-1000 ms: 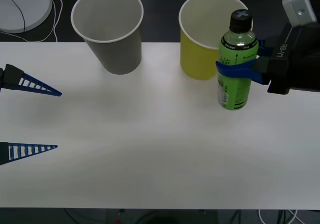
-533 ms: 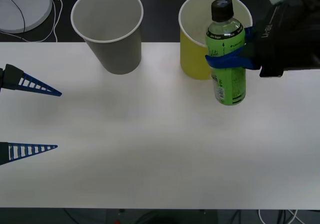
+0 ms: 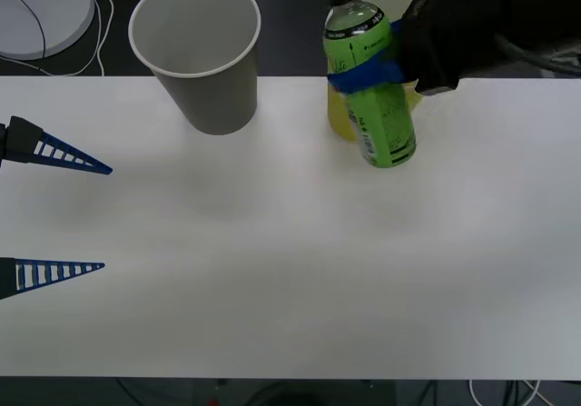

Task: Put the can into the green bin and the plastic bottle into the gray bin

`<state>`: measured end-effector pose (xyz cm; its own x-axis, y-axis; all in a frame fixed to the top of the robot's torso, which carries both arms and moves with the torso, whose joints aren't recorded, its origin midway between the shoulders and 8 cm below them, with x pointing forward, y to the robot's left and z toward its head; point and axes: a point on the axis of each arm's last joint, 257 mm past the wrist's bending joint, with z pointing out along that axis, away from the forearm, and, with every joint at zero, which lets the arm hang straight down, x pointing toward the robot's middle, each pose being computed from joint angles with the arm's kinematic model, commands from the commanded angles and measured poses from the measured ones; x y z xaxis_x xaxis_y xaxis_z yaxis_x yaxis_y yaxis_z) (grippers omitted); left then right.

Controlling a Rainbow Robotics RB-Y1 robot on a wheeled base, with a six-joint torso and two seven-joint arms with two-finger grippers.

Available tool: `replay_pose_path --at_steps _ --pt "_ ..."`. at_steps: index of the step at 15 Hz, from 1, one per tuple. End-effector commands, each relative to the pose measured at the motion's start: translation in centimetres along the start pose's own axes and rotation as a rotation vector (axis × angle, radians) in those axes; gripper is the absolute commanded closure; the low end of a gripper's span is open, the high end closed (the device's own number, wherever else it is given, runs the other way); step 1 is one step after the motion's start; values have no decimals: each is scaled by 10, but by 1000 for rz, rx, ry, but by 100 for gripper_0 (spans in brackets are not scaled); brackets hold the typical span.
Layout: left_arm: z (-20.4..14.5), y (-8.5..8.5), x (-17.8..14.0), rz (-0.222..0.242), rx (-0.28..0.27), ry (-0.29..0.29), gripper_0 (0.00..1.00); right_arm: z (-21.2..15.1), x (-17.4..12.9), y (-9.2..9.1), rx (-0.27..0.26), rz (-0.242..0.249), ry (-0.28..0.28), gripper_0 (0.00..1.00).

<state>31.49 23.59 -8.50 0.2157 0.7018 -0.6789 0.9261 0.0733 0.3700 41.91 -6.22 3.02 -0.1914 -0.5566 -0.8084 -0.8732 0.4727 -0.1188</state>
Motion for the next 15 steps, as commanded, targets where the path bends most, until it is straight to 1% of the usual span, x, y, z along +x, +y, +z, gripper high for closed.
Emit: replay_pose_path --at_steps 1,4,7,10,12,15 --pt "0 0 0 0 0 0 0 13 -13 -7 12 -6 34 100" --pt "0 0 0 0 0 0 0 35 -28 -14 24 -13 54 100" --pt "0 0 0 0 0 0 0 48 -41 -23 48 -13 95 100" --pt "0 0 0 0 0 0 0 61 -56 -32 64 10 128 100" --pt "0 0 0 0 0 0 0 72 -68 -38 73 33 129 100" --pt "0 0 0 0 0 0 0 89 -84 -45 98 46 133 100"
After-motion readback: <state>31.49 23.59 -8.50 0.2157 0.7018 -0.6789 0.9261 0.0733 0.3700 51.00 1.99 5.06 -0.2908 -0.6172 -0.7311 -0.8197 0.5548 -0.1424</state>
